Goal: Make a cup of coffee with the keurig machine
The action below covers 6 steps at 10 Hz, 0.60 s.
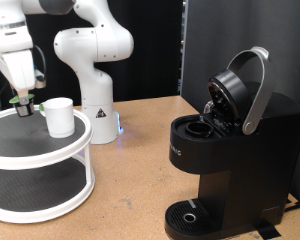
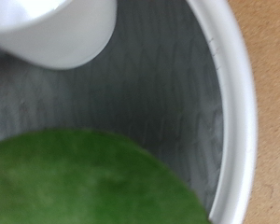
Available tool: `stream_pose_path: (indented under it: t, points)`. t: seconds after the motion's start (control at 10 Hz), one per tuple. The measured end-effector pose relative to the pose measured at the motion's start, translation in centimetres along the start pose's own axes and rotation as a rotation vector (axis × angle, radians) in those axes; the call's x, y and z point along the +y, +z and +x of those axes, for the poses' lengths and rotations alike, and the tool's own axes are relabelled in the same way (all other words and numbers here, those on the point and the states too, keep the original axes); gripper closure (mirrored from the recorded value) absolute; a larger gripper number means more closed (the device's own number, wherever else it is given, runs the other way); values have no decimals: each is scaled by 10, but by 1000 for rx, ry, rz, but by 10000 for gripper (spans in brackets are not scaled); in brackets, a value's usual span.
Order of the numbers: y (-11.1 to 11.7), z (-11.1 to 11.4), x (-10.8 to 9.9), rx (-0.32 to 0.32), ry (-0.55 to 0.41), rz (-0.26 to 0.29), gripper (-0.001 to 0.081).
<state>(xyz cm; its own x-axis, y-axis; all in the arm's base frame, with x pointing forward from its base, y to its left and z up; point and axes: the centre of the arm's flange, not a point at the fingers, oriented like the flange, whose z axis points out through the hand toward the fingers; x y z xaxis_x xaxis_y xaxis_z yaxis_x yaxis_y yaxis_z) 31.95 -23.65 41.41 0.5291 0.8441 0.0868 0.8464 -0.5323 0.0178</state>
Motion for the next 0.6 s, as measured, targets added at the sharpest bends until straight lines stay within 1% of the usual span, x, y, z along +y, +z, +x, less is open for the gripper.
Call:
stream_pose_path:
  t: [0.2,0.4,0.6]
  points:
    - [-13,14,1,63,26,-3,323]
    - [-32,39,3,114,72,-16,323]
    - [-47,67,4,155,149,-25,323]
